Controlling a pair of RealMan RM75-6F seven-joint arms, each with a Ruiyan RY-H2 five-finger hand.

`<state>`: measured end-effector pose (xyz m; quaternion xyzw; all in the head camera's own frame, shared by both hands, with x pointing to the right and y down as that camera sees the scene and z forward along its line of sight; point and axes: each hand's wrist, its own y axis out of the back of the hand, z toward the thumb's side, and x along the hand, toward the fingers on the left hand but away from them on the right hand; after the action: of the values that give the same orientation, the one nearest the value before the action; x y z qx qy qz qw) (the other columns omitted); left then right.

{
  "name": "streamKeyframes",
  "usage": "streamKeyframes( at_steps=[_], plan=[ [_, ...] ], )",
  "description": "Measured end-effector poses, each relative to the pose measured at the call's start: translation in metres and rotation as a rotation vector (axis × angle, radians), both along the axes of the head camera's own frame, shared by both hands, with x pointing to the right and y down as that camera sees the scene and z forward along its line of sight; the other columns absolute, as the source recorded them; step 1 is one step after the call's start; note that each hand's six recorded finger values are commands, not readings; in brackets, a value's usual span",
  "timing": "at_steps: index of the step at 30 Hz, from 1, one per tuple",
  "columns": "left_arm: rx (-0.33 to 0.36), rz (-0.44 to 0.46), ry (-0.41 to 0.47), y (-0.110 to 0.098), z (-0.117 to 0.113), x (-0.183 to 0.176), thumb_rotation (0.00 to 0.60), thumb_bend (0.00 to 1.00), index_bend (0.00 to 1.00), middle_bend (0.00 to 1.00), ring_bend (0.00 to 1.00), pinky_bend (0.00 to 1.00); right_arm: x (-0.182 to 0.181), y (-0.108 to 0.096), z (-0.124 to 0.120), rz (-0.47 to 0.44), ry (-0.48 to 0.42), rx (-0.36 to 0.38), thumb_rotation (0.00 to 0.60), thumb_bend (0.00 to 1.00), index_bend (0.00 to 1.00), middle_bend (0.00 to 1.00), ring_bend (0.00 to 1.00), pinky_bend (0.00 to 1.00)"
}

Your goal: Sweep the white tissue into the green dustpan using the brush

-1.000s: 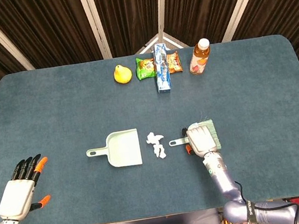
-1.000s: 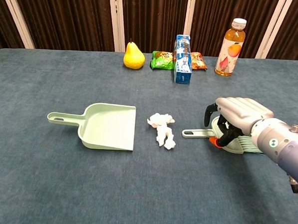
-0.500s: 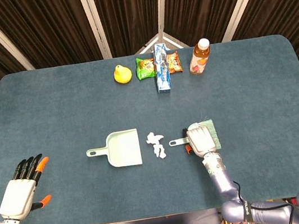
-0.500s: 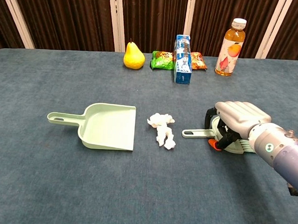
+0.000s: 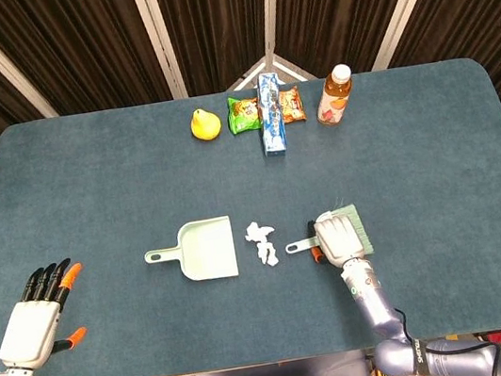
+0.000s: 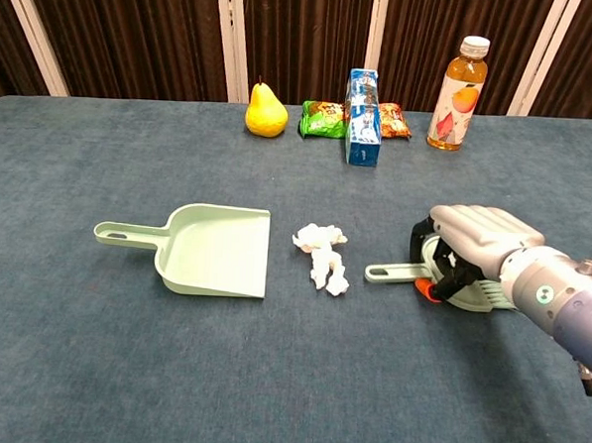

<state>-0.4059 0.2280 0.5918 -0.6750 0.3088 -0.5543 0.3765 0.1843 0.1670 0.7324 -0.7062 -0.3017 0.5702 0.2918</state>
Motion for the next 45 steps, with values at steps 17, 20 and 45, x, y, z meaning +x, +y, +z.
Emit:
streamKeyframes(
  at_steps=[17,20,45],
  plan=[
    [-0.016,0.040,-0.036,-0.001,0.002,0.012,0.600,0.00,0.00,0.00,0.00,0.00,0.004,-0.051,-0.072,0.261,-0.298,-0.016,0.600,0.43,0.87,0.86,0.93,0.87],
    [-0.008,0.067,-0.051,-0.006,0.002,0.019,0.600,0.00,0.00,0.00,0.00,0.00,0.008,-0.054,-0.080,0.270,-0.311,-0.008,0.600,0.43,0.87,0.86,0.93,0.87],
    [-0.102,0.066,-0.223,-0.099,0.061,0.106,0.600,0.32,0.41,0.99,0.95,0.99,0.031,-0.064,-0.094,0.305,-0.297,0.000,0.600,0.44,0.87,0.86,0.93,0.87]
  ],
)
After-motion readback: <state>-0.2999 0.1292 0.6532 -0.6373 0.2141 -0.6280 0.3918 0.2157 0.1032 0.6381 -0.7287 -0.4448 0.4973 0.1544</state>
